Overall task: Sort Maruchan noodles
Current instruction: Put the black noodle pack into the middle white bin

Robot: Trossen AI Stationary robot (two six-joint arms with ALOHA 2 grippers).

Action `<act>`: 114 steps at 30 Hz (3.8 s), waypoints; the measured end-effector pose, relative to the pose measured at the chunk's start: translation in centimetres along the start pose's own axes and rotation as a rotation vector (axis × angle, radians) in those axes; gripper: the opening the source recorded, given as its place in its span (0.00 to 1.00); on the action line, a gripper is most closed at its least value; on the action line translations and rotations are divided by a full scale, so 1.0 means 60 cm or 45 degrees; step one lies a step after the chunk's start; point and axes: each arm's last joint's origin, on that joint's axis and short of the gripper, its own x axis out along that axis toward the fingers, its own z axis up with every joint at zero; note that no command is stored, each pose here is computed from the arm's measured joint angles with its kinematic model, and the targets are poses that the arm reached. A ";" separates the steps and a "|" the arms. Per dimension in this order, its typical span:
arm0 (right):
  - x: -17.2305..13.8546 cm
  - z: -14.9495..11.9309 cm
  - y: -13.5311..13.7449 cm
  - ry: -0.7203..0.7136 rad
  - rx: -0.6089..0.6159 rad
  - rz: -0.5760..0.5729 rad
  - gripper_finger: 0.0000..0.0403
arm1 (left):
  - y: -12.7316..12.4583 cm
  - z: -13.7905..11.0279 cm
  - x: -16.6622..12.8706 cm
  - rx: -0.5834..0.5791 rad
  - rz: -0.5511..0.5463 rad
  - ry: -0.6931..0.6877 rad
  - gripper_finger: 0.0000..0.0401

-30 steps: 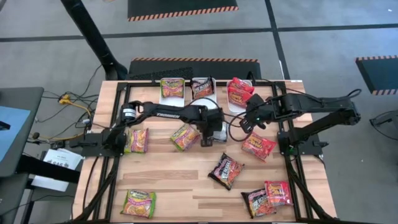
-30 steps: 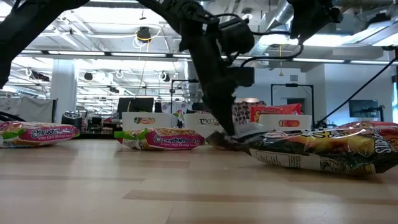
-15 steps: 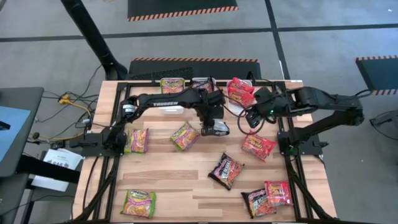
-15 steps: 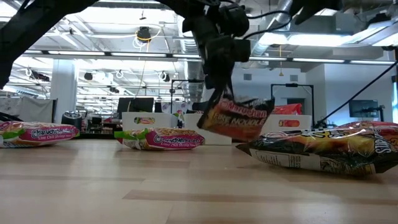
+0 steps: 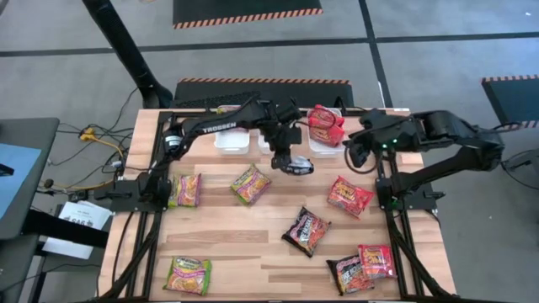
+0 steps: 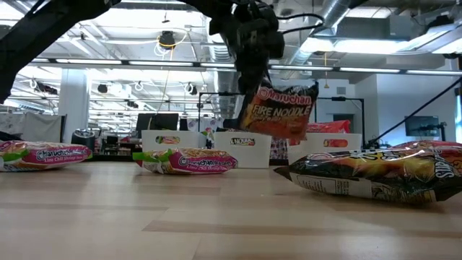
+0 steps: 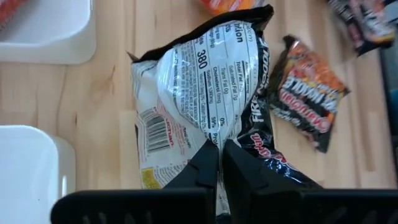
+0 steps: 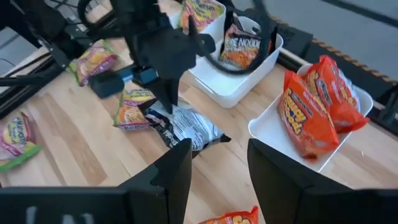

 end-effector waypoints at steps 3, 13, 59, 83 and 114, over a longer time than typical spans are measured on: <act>-0.006 -0.001 -0.005 -0.005 -0.010 0.004 0.45 | 0.004 0.008 -0.015 -0.011 -0.046 -0.047 0.00; 0.008 -0.005 -0.006 0.086 -0.397 -0.066 0.48 | 0.000 0.033 -0.064 0.021 -0.110 -0.169 0.00; 0.167 0.004 0.084 0.333 -1.135 0.155 0.59 | -0.009 0.062 -0.113 0.060 -0.285 -0.362 0.00; 0.219 0.010 0.079 0.389 -1.171 -0.091 0.26 | -0.010 0.073 -0.118 0.025 -0.400 -0.435 0.00; 0.203 0.002 0.062 0.488 -1.177 -0.142 0.02 | 0.056 0.060 -0.145 -0.237 -0.350 -0.463 0.30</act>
